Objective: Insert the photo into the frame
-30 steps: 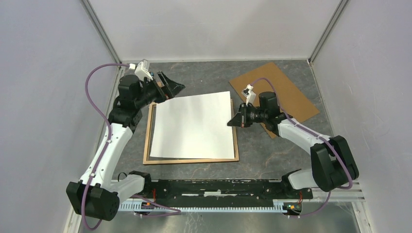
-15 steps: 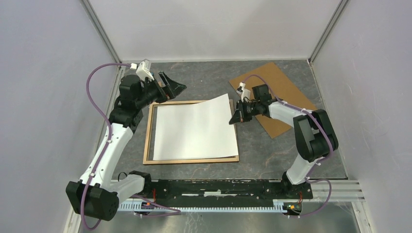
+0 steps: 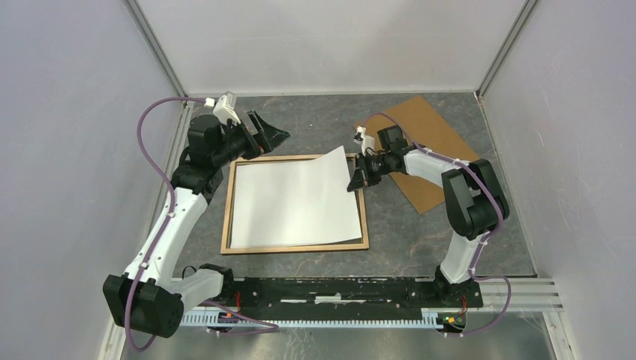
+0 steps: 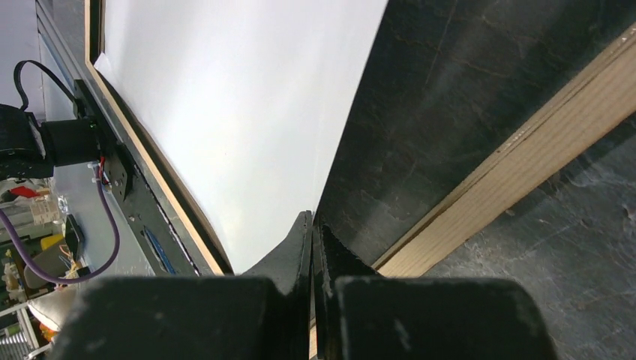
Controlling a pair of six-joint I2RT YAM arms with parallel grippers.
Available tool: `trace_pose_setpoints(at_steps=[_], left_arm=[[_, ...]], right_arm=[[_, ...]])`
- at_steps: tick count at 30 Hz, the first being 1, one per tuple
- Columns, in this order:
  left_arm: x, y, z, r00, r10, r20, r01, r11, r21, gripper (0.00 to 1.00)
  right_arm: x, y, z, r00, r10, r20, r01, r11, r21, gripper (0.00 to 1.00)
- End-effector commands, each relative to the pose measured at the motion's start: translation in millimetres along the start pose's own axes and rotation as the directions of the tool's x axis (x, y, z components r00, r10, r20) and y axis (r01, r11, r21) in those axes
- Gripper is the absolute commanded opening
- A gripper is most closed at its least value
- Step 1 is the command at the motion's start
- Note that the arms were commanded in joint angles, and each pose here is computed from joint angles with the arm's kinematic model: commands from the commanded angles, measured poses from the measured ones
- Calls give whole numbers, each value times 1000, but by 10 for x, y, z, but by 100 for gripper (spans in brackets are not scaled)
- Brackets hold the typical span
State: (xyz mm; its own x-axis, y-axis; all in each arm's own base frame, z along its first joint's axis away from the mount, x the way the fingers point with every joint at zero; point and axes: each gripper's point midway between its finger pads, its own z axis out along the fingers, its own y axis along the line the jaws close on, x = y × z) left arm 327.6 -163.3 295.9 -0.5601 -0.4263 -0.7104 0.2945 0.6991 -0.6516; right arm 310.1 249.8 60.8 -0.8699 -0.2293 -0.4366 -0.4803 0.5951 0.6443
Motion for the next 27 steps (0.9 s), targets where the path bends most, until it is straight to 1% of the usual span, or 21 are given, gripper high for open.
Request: trace_pose_setpoints(at_steps=[1, 5, 16, 24, 27], left_arm=[[-80, -25, -9, 998, 38, 41, -39, 999, 3, 98], [-92, -5, -22, 998, 49, 51, -48, 999, -9, 98], [-98, -28, -30, 998, 51, 49, -51, 999, -1, 98], [-85, -46, -29, 998, 46, 43, -46, 999, 7, 98], [-82, -57, -33, 998, 46, 42, -46, 999, 10, 98]], right_arm=[[-231, 80, 53, 997, -75, 29, 75, 997, -6, 0], [-208, 49, 126, 998, -69, 5, 69, 998, -2, 0], [-308, 49, 151, 998, -54, 26, 53, 998, 22, 0], [-213, 20, 15, 995, 13, 102, -23, 995, 94, 0], [-209, 37, 19, 991, 35, 131, -47, 995, 87, 0]])
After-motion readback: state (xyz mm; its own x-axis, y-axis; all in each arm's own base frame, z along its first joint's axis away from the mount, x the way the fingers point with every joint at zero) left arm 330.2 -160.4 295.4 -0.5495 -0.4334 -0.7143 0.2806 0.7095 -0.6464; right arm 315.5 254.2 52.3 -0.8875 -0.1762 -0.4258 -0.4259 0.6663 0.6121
